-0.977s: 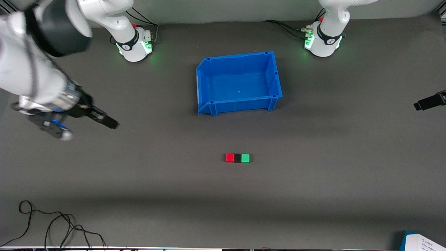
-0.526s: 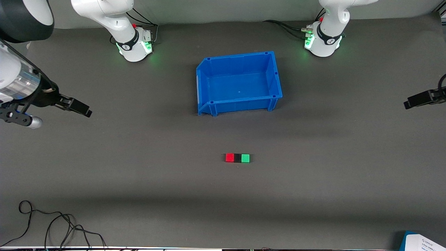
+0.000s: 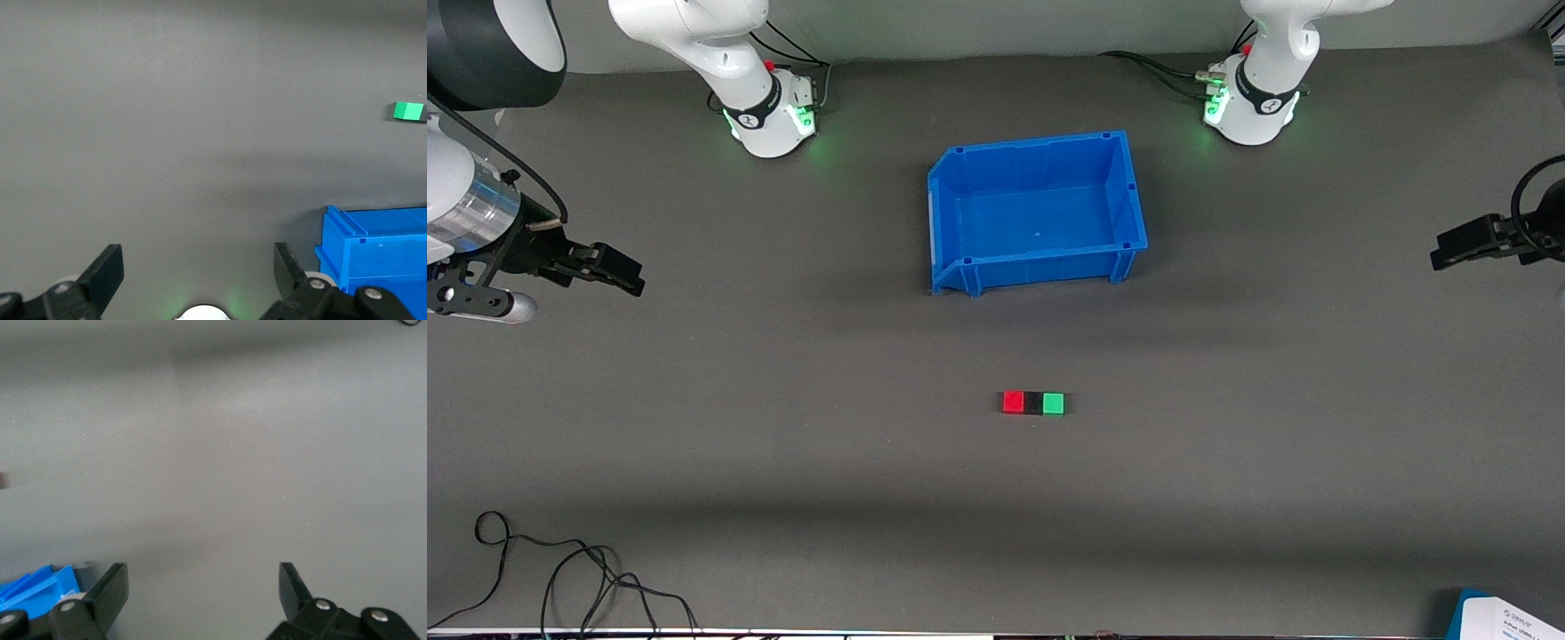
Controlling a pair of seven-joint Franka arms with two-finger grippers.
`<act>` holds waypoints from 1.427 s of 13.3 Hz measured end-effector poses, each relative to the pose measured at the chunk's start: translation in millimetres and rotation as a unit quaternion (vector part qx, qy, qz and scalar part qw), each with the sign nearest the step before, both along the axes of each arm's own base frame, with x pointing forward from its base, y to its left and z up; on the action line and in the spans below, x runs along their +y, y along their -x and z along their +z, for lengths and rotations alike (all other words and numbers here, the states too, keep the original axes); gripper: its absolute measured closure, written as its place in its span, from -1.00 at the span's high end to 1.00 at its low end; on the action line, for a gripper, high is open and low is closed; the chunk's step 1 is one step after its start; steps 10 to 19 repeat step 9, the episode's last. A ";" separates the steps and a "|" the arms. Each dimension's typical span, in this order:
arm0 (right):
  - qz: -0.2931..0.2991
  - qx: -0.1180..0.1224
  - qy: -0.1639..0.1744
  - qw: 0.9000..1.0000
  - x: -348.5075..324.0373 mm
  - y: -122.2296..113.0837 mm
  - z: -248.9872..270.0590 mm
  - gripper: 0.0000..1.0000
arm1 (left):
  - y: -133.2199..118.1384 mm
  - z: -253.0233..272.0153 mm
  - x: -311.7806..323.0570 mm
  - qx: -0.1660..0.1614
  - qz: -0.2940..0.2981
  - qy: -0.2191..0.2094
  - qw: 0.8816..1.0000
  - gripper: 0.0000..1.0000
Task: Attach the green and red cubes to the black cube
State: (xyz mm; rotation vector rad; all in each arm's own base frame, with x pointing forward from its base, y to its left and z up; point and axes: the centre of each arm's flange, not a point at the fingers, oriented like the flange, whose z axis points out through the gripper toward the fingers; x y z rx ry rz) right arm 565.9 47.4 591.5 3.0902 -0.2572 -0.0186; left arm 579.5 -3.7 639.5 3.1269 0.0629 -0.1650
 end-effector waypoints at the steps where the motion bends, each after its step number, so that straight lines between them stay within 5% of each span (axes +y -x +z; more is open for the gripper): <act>1: 0.000 0.000 0.000 1.000 0.0 0.0 -0.1 1.00 | 3.9 1.7 -3.4 -0.005 -0.004 0.000 1.000 1.00; 7: -0.002 0.002 -0.037 0.999 7.2 0.4 1.2 1.00 | 23.8 -21.1 -26.6 0.006 -0.029 -0.002 1.000 1.00; 19: -0.002 0.001 -0.038 0.999 6.4 0.4 1.6 1.00 | 23.3 -23.0 -26.2 0.006 -0.030 -0.002 1.000 1.00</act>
